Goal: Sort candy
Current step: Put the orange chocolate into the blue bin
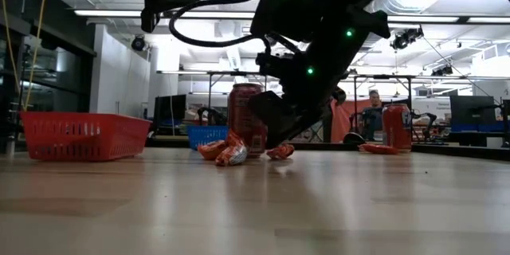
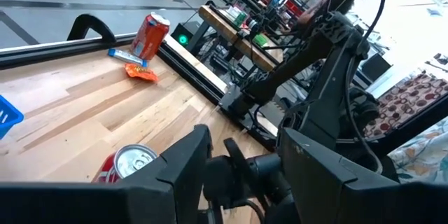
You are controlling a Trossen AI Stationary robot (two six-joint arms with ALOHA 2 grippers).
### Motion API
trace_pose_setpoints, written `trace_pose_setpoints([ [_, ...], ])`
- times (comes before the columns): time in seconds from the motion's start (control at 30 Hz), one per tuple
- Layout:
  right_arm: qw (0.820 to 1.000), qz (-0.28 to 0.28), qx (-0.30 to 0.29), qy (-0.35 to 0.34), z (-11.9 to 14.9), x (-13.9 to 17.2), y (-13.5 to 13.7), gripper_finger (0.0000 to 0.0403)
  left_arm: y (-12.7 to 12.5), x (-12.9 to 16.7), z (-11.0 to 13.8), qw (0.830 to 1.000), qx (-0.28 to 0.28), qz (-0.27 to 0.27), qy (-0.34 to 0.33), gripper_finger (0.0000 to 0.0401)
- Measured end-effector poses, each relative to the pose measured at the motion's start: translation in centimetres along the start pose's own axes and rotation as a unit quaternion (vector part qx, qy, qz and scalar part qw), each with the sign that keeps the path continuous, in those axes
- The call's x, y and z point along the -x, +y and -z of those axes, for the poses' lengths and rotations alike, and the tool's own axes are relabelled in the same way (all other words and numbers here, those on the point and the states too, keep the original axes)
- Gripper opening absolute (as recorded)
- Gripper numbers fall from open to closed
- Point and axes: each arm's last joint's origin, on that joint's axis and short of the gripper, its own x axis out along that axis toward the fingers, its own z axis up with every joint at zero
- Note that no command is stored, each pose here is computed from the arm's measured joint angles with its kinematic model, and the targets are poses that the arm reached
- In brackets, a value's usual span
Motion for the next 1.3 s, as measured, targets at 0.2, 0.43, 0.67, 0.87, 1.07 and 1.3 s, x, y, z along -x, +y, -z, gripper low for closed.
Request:
trace_pose_setpoints([
  [0.2,0.997,-0.009,0.073,-0.005,-0.7,-0.5,-0.3,0.0220,0.0,0.0,0.0,1.000,0.000,0.000,0.000,0.0170],
  [0.43,0.994,-0.033,0.102,0.031,-1.6,-2.4,-1.9,0.0220,0.0,0.0,0.1,1.000,-0.001,0.009,0.009,0.0170],
  [0.67,0.990,-0.056,0.119,0.057,-1.7,-2.9,-2.5,0.0167,0.0,0.0,0.2,1.000,-0.001,0.016,0.021,0.0170],
  [0.87,0.989,-0.060,0.118,0.065,-1.7,-2.8,-2.6,0.0026,0.0,0.0,0.2,1.000,-0.001,0.015,0.022,0.0170],
  [1.07,0.986,-0.054,0.102,0.119,-1.4,-1.3,-3.9,0.0009,0.0,0.0,0.2,1.000,-0.001,0.015,0.022,0.0170],
  [1.3,0.985,-0.026,0.118,0.120,-3.1,3.1,-7.1,0.0003,0.0,0.0,0.2,1.000,-0.001,0.015,0.023,0.0170],
])
